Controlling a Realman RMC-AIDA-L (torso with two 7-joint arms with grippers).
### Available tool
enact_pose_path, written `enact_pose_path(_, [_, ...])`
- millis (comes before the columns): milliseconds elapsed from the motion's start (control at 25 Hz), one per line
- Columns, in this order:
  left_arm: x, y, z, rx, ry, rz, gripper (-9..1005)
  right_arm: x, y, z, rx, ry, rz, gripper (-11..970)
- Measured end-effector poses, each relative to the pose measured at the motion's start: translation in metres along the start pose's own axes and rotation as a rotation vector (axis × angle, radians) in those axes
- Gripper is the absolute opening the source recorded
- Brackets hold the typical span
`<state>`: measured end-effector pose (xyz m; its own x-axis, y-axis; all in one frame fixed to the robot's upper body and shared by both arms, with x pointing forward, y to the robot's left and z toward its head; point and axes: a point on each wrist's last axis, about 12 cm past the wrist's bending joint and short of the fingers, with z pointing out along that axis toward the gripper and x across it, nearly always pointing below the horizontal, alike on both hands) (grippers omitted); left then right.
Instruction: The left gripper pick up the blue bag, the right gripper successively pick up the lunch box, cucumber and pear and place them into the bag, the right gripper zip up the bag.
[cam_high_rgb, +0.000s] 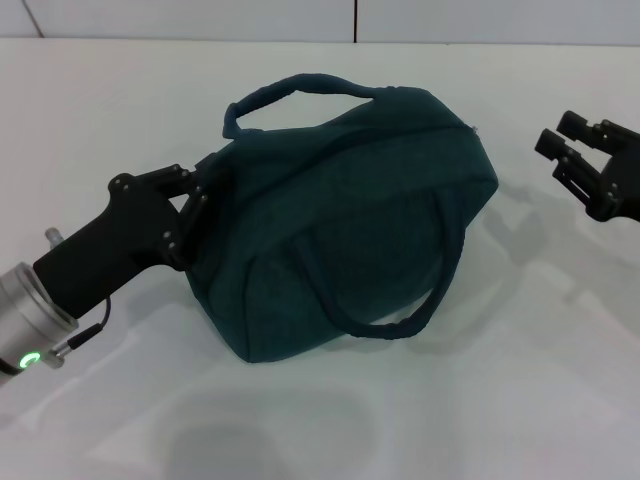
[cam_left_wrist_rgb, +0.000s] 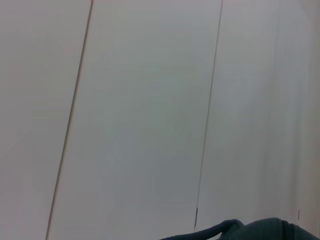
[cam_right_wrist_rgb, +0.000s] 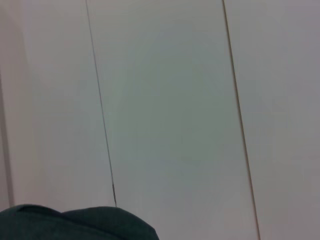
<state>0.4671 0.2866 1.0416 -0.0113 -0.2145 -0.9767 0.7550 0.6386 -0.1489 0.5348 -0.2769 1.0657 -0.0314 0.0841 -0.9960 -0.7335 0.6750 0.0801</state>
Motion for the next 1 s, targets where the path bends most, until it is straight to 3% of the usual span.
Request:
enact_pose_path(200, [0.0, 0.0, 0.001, 0.003, -0.001, 0.001, 54, 0.002, 0.001, -0.005, -0.006, 0.014, -0.013, 234])
enact_pose_path(400, [0.0, 0.0, 0.002, 0.006, -0.002, 0.004, 54, 0.007, 0.002, 0.01, -0.03, 0.089, -0.059, 434])
enact_pose_path(680, [0.0, 0.0, 0.002, 0.008, -0.001, 0.006, 54, 0.004, 0.0, 0.039, -0.049, 0.147, -0.118, 455])
enact_pose_path(1000, [0.0, -0.001, 0.003, 0.008, -0.002, 0.006, 55, 0.001, 0.011, 0.058, -0.142, 0.16, -0.157, 448])
